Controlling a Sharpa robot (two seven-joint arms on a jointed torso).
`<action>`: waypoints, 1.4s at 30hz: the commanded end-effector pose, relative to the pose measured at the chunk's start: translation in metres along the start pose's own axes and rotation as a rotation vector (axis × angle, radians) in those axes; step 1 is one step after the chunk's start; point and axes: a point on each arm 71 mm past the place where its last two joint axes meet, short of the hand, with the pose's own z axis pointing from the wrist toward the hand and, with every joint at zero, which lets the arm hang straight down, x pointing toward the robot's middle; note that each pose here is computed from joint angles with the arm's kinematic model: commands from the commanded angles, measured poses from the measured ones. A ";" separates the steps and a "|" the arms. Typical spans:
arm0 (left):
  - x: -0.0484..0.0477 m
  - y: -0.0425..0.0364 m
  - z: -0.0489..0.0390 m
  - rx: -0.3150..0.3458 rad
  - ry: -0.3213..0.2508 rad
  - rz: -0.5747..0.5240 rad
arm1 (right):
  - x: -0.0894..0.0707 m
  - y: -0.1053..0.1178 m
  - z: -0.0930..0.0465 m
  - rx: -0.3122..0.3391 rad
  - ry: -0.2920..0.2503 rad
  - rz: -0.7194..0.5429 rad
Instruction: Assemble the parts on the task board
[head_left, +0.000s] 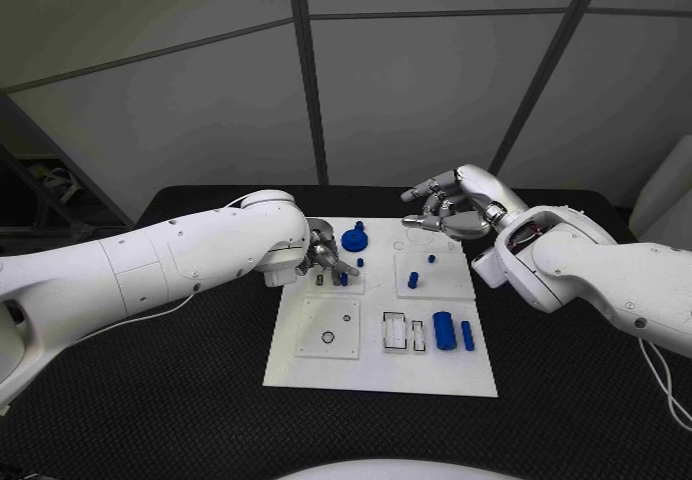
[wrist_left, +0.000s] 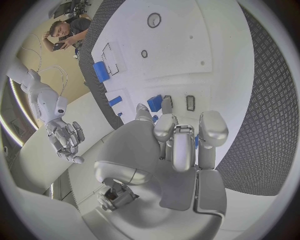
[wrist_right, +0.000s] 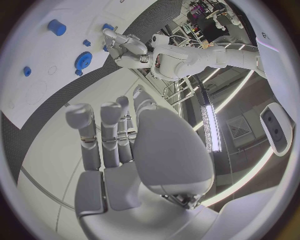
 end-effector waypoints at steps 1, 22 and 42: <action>0.0011 -0.0017 -0.0001 0.000 0.016 0.020 | 0.000 0.001 0.001 -0.004 0.008 -0.002; 0.0025 -0.0062 -0.0011 0.036 0.012 -0.030 | 0.002 0.000 0.003 0.006 0.010 -0.008; -0.0031 0.0078 -0.0099 0.027 -0.070 -0.106 | 0.002 0.001 0.005 -0.018 0.013 -0.046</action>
